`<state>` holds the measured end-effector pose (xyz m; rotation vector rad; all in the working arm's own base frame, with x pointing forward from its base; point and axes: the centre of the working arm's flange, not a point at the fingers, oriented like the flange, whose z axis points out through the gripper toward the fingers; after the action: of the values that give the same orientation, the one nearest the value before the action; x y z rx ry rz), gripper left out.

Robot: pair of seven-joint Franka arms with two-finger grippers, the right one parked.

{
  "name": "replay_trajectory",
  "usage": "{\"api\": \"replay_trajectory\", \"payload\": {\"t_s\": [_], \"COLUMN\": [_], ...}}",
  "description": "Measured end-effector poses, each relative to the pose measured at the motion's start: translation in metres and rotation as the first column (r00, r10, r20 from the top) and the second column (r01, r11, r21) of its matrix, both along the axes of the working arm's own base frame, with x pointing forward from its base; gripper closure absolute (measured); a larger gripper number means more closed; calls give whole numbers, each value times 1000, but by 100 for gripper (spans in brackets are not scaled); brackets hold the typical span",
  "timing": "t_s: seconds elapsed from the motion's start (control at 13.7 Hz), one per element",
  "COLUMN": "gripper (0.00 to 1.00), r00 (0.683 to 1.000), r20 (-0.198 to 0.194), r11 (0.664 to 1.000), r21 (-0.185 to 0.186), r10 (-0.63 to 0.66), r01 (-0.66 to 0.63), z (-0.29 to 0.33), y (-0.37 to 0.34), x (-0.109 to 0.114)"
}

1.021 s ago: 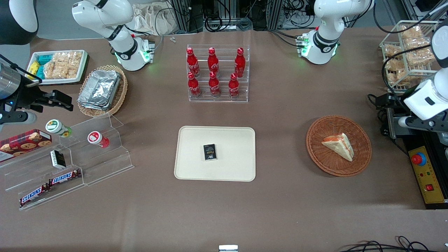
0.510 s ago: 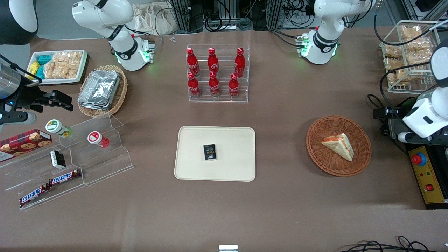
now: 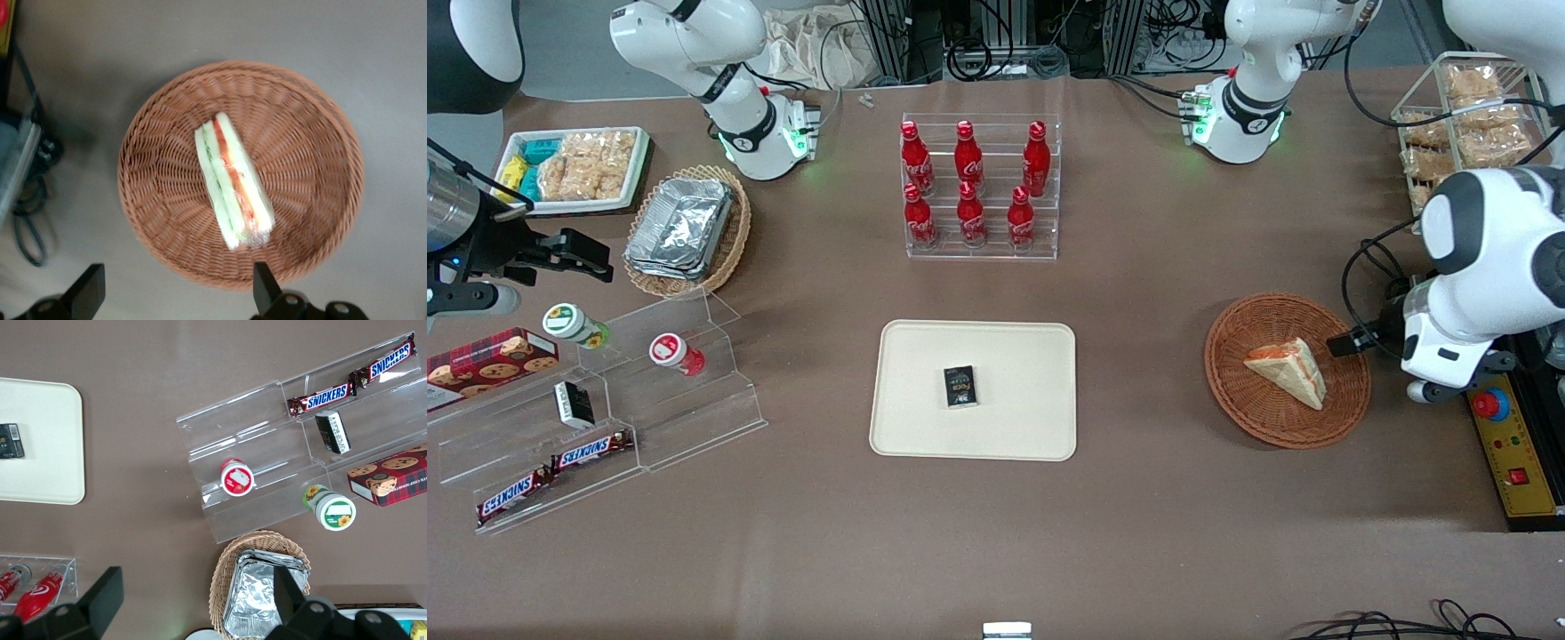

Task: Place sandwich from basket to tray
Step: 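Move the left gripper down over the sandwich in the wicker basket, then lower the open left gripper around the sandwich and close it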

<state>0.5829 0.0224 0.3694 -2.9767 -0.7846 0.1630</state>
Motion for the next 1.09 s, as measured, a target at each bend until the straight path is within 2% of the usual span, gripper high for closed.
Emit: {"api": "replay_trajectory", "payload": {"t_s": [0.15, 0.29, 0.51, 1.09], "gripper": [0, 0, 0, 0], "r00": [984, 958, 945, 922], "r20": [25, 36, 17, 5], "r11": [984, 958, 945, 922], "r21": [15, 21, 26, 23], "r10": [177, 285, 327, 387], "r01": [-178, -285, -327, -387], "z": [-16, -31, -54, -96], "y": [3, 2, 1, -4], "x": [-5, -7, -12, -8]}}
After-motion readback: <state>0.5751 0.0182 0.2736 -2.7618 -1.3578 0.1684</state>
